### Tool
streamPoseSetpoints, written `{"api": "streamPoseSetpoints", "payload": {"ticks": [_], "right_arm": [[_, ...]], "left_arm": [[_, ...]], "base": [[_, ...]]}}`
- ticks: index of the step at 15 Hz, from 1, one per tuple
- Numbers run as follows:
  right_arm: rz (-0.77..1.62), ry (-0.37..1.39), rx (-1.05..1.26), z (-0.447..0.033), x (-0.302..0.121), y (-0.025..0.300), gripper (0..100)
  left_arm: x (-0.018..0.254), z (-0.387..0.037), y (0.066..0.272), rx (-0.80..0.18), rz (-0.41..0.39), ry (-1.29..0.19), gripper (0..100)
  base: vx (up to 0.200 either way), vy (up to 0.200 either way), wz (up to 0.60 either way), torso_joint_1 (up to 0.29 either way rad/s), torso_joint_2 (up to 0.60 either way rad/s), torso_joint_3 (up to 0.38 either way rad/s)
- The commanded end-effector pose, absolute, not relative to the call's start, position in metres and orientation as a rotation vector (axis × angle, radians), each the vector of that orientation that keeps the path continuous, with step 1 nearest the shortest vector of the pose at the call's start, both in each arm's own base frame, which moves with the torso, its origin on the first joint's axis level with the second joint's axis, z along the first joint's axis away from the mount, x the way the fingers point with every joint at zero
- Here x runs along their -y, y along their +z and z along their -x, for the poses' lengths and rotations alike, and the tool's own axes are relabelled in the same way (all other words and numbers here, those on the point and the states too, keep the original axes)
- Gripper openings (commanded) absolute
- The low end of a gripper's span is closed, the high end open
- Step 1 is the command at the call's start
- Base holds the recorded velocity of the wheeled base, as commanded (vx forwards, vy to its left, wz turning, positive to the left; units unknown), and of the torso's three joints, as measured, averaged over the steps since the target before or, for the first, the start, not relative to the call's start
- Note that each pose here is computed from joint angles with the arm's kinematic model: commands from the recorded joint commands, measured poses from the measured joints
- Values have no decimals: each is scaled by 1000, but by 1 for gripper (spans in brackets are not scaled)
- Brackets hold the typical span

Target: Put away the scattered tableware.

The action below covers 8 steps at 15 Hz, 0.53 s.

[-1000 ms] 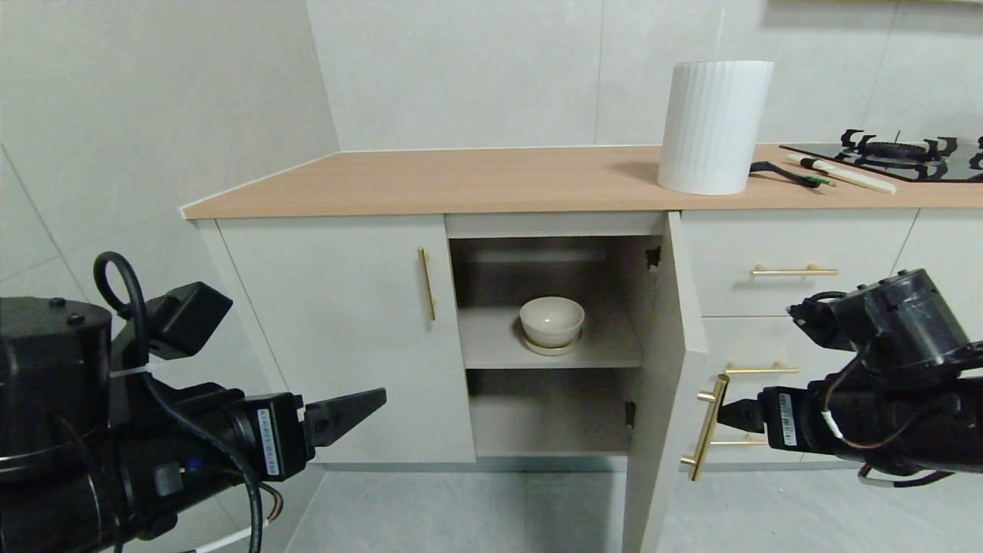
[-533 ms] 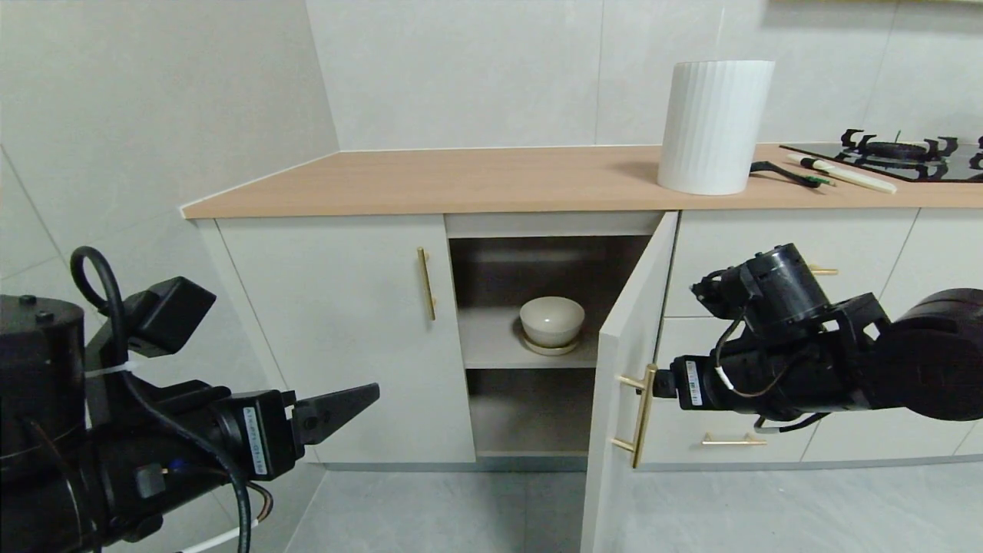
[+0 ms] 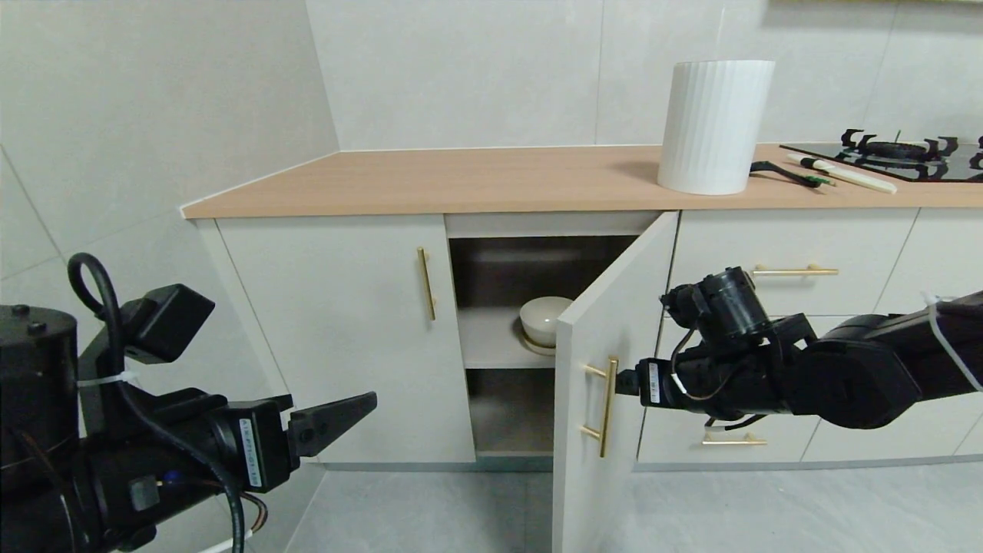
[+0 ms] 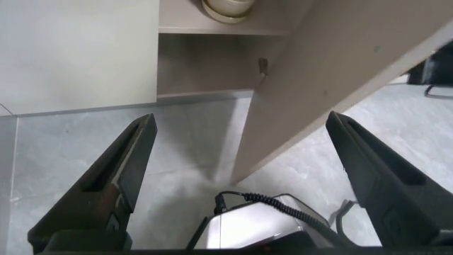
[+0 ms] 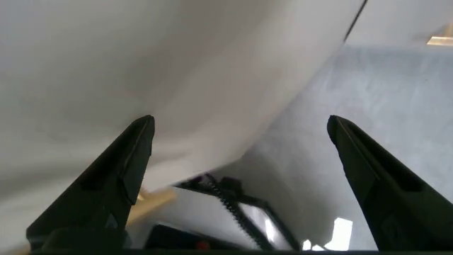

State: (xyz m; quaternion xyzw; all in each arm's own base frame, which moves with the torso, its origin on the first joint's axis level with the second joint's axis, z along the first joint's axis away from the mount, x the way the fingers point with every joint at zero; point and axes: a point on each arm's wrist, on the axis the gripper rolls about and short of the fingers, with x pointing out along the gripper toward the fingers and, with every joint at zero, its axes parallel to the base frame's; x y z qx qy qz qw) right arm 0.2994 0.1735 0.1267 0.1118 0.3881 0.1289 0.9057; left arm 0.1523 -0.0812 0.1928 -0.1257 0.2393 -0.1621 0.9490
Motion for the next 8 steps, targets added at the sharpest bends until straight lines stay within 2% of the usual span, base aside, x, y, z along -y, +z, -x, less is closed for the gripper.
{"api": "streamPoseSetpoints", "payload": {"ticks": [1,7,8], "right_arm": [[-256,254,-804,-307,-178,114,100],[-352,251,-727,-326,-189,98,100],[-377,248,-716,-329,-191,99,100]], "left_arm": [[82,-153,192,-490,255,-329,100],[81,-152,192,-492,254,-329,100],[81,-153,190,-497,250,-330,100]], "base": [[0,0,0,0,0,0],[0,0,0,0,0,0],[200,0,0,2,7,-2]]}}
